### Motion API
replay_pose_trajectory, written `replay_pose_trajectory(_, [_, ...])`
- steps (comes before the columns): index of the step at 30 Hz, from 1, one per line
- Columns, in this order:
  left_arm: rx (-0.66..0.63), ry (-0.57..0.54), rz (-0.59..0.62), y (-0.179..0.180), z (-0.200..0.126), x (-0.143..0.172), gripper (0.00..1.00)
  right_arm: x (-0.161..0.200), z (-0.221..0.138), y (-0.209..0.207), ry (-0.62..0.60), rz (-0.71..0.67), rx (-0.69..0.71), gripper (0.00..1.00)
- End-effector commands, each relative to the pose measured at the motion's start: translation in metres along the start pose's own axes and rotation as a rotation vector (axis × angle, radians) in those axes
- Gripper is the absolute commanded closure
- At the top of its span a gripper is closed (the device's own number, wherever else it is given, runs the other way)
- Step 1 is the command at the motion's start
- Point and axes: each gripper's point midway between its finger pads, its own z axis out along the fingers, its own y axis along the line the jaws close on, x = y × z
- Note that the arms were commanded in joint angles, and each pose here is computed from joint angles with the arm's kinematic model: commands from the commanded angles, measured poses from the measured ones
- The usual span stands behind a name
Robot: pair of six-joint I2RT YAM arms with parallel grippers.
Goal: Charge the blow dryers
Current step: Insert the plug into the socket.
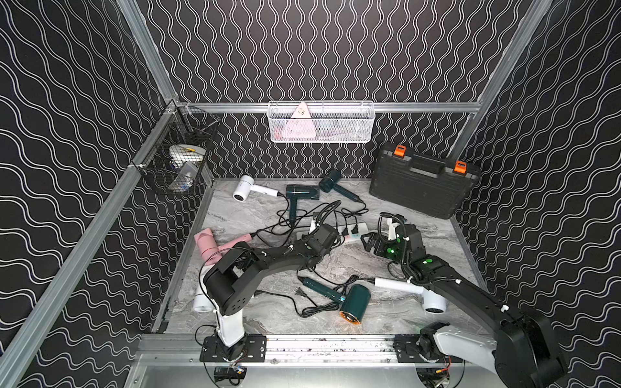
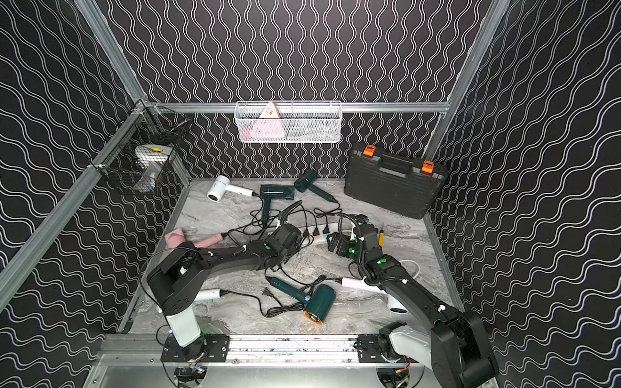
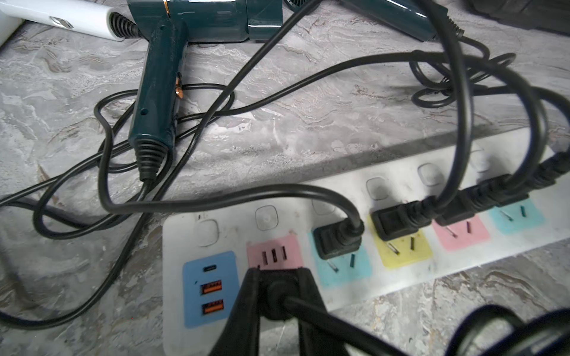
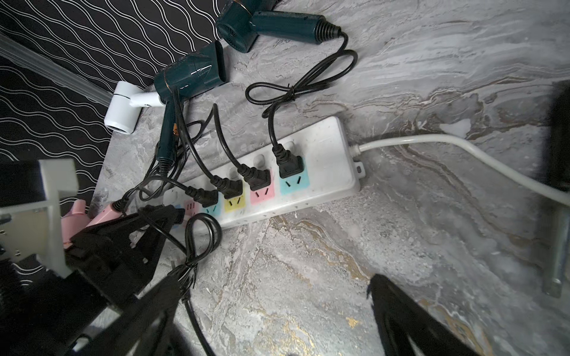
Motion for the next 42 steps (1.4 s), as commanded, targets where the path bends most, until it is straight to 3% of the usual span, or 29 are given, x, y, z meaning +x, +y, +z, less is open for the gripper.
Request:
replay_pose_trajectory(1, [0.003, -0.044, -0.009, -0.004, 0.002, -0.012, 1.00, -0.005, 0.002, 0.005, -0.016, 0.013, -0.017, 0.00])
replay_pose_trajectory(31, [0.038, 0.025, -0.006, 0.001, 0.023, 0.008, 1.00, -0.004, 0.006, 0.002, -0.012, 0.015, -0.005, 0.00])
replay_pose_trajectory(42, [0.048, 0.084, 0.048, 0.009, 0.024, 0.035, 1.00, -0.005, 0.005, 0.000, -0.021, 0.020, -0.004, 0.00])
